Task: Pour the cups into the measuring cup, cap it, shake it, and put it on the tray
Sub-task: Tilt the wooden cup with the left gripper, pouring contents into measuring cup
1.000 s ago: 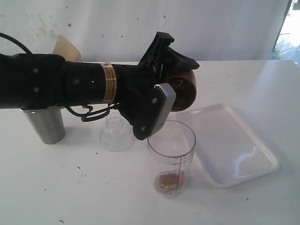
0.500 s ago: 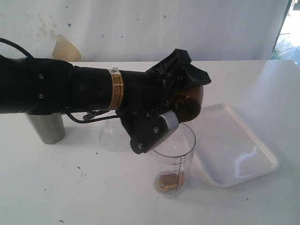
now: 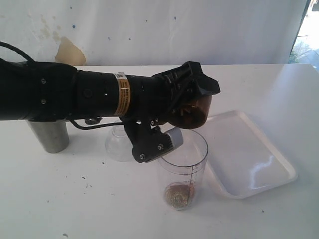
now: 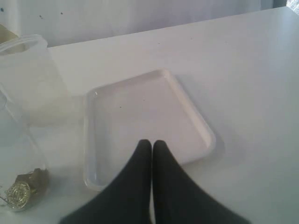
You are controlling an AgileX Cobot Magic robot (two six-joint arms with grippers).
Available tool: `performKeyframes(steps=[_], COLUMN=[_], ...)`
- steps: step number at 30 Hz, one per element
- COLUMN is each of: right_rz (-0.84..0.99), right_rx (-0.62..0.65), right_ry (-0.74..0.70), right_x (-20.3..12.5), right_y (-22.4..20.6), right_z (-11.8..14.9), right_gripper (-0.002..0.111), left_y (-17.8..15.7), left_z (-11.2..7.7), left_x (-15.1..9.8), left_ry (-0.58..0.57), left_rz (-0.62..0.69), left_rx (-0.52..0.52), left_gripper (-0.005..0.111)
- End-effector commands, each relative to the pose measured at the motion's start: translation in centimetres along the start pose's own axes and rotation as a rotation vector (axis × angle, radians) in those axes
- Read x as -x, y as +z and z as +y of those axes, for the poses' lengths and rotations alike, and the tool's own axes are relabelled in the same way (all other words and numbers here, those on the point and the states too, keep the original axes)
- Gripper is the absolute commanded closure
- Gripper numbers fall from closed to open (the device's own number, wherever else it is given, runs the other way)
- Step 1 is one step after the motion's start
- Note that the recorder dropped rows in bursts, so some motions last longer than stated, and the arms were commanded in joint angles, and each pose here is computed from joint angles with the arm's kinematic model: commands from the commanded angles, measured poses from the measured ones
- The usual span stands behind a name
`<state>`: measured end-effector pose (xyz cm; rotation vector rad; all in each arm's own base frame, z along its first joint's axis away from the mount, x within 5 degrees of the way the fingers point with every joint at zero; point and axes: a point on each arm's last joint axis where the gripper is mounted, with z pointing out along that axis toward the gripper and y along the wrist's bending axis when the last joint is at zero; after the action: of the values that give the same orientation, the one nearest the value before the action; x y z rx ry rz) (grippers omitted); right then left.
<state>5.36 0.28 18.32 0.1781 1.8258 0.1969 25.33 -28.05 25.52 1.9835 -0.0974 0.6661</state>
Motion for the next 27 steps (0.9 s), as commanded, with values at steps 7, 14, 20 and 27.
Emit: performKeyframes(steps=[7,14,20,27], right_rz=[-0.005,-0.005,-0.005,-0.005], right_rx=[-0.009,-0.009,-0.009,-0.009], right_ry=[-0.003,-0.003,-0.003,-0.003], right_x=[-0.09,-0.09,-0.09,-0.09], right_y=[0.01,0.01,0.01,0.01], right_z=[-0.09,-0.09,-0.09,-0.09], right_gripper=[0.108,0.108,0.108,0.108], left_y=[-0.03,-0.03,-0.02,-0.02], left_z=[0.58,0.62,0.66,0.66], left_x=[-0.06,-0.05,-0.01,0.00], left_ry=[0.124,0.067,0.068,0.120], left_rz=[0.001,-0.001,-0.003,-0.003], left_rx=[0.030,0.034,0.036,0.036], left_gripper=[0.107,0.107,0.107,0.107])
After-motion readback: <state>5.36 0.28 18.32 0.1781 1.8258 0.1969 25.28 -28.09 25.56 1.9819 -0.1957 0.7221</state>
